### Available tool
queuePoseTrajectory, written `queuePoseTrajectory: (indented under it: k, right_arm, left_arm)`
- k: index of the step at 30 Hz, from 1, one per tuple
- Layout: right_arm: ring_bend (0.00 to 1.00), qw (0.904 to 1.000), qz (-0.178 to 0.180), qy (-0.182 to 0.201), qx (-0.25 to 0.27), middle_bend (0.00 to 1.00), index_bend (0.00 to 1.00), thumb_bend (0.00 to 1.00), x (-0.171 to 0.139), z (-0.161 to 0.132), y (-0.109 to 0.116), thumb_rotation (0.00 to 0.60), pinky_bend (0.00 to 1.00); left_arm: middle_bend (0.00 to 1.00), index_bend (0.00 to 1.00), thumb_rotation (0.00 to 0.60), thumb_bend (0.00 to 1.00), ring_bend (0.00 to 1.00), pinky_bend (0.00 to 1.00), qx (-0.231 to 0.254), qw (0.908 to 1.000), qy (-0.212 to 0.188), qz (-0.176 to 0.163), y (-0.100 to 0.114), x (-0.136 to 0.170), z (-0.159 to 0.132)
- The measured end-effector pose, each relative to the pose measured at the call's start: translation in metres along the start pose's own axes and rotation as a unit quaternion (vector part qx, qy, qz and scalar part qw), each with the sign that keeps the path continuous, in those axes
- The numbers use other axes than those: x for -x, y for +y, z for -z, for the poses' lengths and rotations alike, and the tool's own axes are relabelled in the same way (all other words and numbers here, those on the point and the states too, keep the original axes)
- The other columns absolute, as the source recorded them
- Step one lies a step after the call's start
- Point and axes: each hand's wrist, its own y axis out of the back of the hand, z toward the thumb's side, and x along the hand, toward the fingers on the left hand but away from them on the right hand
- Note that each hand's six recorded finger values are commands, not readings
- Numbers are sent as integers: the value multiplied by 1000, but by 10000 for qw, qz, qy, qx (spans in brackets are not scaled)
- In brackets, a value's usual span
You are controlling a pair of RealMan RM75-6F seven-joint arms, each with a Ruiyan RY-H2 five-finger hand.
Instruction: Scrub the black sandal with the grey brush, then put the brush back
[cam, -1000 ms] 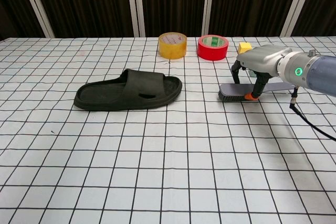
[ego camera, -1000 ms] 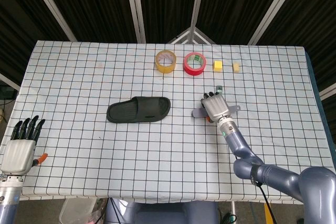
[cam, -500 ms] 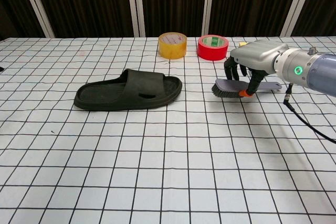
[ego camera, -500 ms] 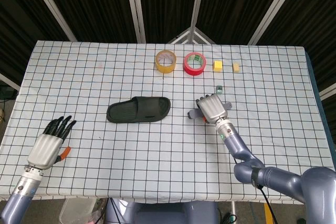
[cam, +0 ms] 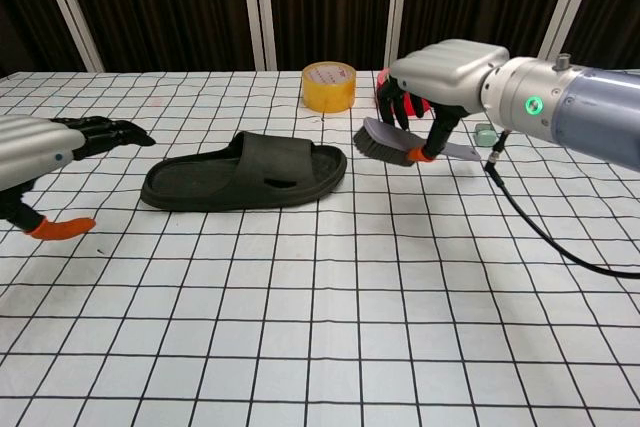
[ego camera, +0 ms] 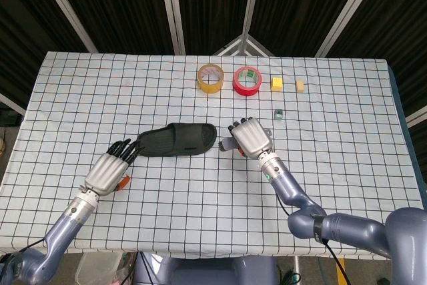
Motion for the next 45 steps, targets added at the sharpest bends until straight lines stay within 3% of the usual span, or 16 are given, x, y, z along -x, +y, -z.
queuePoseTrajectory:
  k: [13,17,26,45]
  right_arm:
    - [444,9993,328,166,-67,474,646,493,14,-33,14,600,532]
    - [445,9988,416,230,-107,474,646,497,20,-47,11,600,533]
    - [453,9974,590,388,-156,483,650,517,28,-76,7,600,533]
    - [461,9951,775,414,-447,485,650,542,37,-102,-1,600,548]
  left_arm:
    - [42,0,577,569,4,113,78,9991,71,401,-2,-38,-16]
    - [49,0,541,579,4,112,94,9985,120,524,-4,-45,-13]
    - [50,0,537,580,4,111,190,9952,373,881,-15,-57,0]
    - [39,0,527,583,4,110,249,9897,600,1274,-25,-66,11]
